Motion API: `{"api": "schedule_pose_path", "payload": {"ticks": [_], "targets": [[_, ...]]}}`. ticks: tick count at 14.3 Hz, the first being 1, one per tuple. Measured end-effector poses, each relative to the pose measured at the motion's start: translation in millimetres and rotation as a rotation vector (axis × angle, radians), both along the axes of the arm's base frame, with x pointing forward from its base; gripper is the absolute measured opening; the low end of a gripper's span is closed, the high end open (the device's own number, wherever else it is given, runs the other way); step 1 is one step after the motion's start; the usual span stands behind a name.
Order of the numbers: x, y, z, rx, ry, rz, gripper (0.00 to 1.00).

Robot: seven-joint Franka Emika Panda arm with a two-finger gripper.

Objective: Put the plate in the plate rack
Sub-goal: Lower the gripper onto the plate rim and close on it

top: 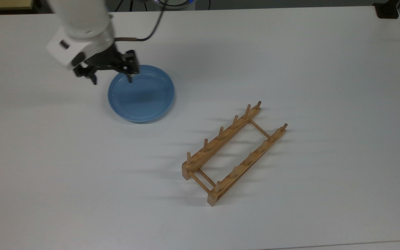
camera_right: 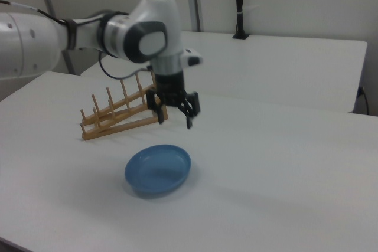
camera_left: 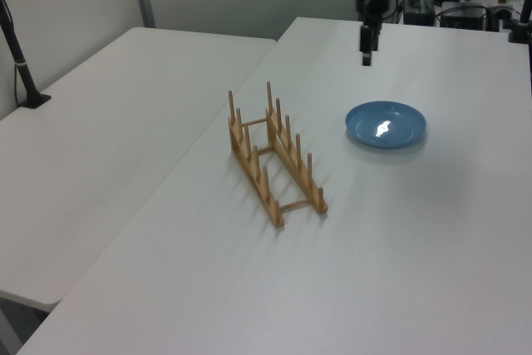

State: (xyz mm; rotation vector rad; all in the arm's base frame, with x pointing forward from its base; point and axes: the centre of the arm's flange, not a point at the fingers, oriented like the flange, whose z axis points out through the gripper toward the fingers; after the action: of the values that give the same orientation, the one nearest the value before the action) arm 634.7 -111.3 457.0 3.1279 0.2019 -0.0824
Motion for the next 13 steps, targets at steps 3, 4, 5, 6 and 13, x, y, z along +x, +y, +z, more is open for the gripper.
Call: {"api": "schedule_pose_path", "payload": {"ticks": [3,4,5,6,13], "targets": [[-8,-43,-39,0.026,0.087,0.087,1.0],[-9,-49,-54,0.027,0.112,0.098,1.0],[-8,-50,-71,0.027,0.14,0.107,1.0],[-7,-48,-88,0.028,0.169,0.114,0.99],[-1,-34,-142,0.016,0.243,0.141,0.32]]}}
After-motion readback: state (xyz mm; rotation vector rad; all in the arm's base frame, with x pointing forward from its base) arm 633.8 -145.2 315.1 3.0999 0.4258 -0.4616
